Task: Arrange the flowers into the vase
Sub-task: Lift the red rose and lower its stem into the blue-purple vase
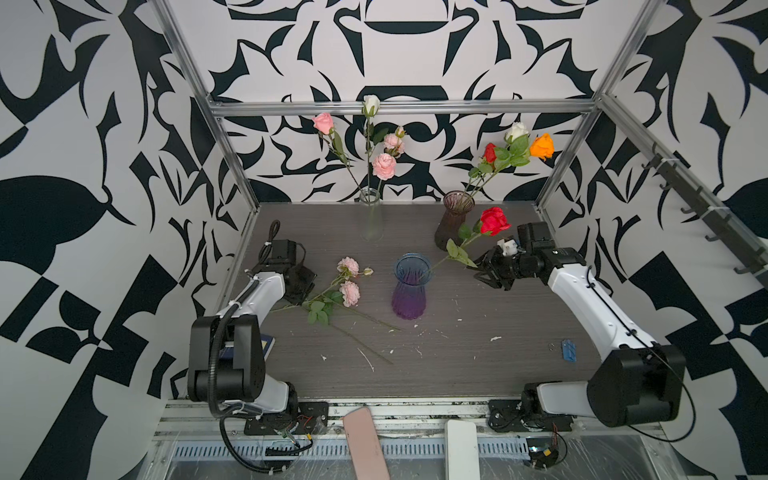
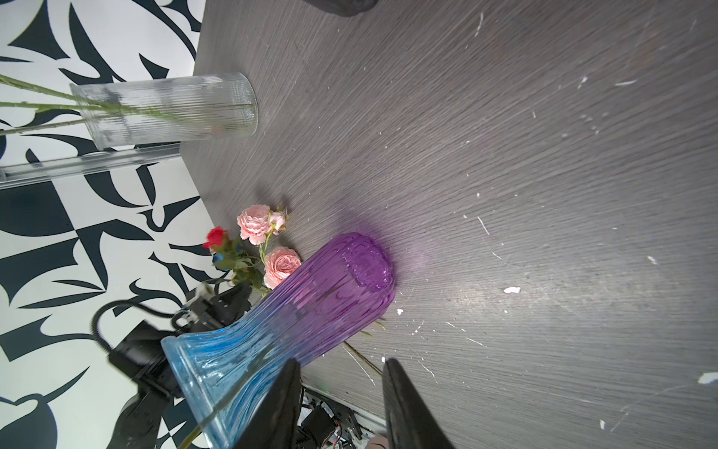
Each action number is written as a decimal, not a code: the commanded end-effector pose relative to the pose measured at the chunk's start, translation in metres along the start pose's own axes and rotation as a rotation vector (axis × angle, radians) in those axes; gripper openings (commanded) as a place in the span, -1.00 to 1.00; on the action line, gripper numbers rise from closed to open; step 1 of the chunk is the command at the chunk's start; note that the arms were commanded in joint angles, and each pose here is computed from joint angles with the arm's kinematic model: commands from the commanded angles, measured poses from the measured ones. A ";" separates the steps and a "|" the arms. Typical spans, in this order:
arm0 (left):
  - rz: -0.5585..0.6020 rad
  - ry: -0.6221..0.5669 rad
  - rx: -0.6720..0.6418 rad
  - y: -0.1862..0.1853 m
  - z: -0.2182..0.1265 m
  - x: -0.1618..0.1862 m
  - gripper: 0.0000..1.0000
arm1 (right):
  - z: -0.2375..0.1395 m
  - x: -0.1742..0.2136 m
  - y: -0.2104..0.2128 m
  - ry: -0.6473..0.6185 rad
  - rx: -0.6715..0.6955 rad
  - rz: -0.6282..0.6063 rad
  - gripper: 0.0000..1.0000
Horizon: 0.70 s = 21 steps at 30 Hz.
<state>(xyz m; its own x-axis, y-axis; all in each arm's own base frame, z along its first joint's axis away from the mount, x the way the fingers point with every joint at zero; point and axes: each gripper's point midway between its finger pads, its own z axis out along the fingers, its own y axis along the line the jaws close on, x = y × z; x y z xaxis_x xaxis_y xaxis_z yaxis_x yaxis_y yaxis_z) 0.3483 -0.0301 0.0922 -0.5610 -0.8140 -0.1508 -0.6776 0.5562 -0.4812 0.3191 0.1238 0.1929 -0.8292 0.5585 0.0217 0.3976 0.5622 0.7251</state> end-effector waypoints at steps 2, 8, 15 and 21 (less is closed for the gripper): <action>-0.022 -0.085 0.115 -0.035 -0.046 -0.018 -1.00 | -0.007 -0.012 0.026 -0.030 -0.056 -0.052 -0.22; 0.159 -0.225 0.396 -0.118 -0.131 -0.027 -1.00 | -0.001 -0.020 0.032 -0.018 -0.065 -0.058 -0.22; 0.380 -0.420 0.701 -0.204 -0.243 -0.017 -1.00 | 0.003 -0.022 0.036 -0.004 -0.077 -0.062 -0.22; 0.443 -0.502 0.833 -0.238 -0.291 -0.013 -1.00 | 0.001 -0.019 0.037 0.002 -0.090 -0.074 -0.22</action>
<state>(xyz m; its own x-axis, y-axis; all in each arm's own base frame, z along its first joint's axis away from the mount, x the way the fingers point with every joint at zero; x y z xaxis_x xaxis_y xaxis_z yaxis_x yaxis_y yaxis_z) 0.3748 -0.0981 0.4365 -0.3411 -0.6730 -0.6563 0.1176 0.6621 -0.7401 0.3446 0.1311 0.1940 -0.8424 0.5379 0.0323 0.3788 0.5484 0.7455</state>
